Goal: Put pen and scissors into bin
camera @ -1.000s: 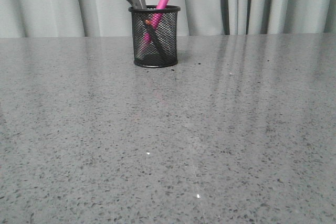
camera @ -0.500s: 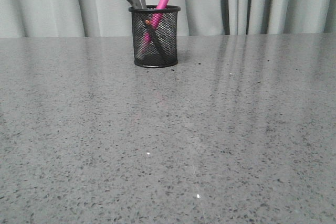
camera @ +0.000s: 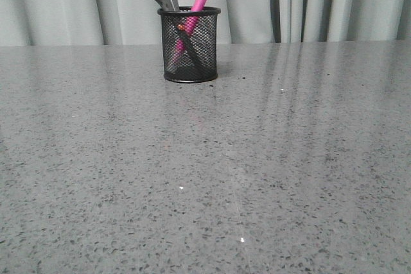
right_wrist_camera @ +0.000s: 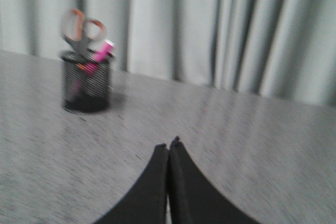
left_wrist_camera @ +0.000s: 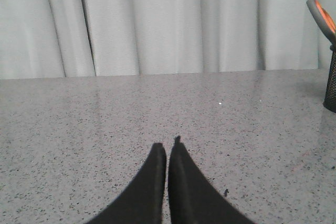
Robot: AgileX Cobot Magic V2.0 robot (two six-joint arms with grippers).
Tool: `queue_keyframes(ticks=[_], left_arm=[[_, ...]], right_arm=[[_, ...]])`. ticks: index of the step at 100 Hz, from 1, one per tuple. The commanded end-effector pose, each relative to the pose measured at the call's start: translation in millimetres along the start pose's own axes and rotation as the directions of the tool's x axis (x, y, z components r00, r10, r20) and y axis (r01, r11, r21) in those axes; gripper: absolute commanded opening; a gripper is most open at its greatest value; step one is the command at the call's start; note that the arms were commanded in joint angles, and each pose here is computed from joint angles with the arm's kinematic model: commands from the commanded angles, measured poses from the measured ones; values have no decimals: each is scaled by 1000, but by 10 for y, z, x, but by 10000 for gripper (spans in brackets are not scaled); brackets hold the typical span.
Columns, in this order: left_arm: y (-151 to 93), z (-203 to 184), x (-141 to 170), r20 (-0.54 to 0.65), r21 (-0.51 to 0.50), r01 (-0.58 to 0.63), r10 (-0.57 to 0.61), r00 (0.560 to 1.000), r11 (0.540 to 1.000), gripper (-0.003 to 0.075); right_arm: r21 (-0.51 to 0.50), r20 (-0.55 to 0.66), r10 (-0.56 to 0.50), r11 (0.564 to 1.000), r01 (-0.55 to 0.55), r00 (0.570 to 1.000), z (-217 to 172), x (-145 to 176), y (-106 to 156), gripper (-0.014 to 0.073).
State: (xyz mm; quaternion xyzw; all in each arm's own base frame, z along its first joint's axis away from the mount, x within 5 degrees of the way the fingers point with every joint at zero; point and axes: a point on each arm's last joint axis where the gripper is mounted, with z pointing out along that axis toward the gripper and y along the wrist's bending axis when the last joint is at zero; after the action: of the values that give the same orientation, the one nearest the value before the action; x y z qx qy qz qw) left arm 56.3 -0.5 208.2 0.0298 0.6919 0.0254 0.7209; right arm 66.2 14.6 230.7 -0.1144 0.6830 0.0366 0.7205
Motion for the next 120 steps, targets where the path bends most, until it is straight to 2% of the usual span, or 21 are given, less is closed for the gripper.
queue_keyframes(ticks=[1, 14, 25, 38, 58, 120], left_arm=[[-5, -13, 66, 58, -1, 16, -15, 998, 1000, -19], [-5, -13, 66, 58, -1, 16, -15, 998, 1000, -19], [-5, -13, 66, 58, -1, 16, -15, 998, 1000, -19], [-5, -13, 66, 58, -1, 16, -15, 998, 1000, -19], [-5, -12, 67, 56, -1, 16, -15, 998, 1000, -19], [-5, -12, 67, 56, -1, 16, -15, 998, 1000, -19]], right_arm=[[87, 35, 9, 996, -12, 999, 5, -11, -59, -58], [178, -21, 34, 984, -30, 999, -8, 162, -105, -58], [213, -1, 29, 977, -28, 1000, -67, 255, -107, -58], [231, -49, 38, 973, -26, 998, -160, 325, -90, -58], [227, -95, 43, 974, -21, 995, -156, 369, -86, -58], [227, -95, 43, 974, -21, 995, -156, 365, -87, -58]])
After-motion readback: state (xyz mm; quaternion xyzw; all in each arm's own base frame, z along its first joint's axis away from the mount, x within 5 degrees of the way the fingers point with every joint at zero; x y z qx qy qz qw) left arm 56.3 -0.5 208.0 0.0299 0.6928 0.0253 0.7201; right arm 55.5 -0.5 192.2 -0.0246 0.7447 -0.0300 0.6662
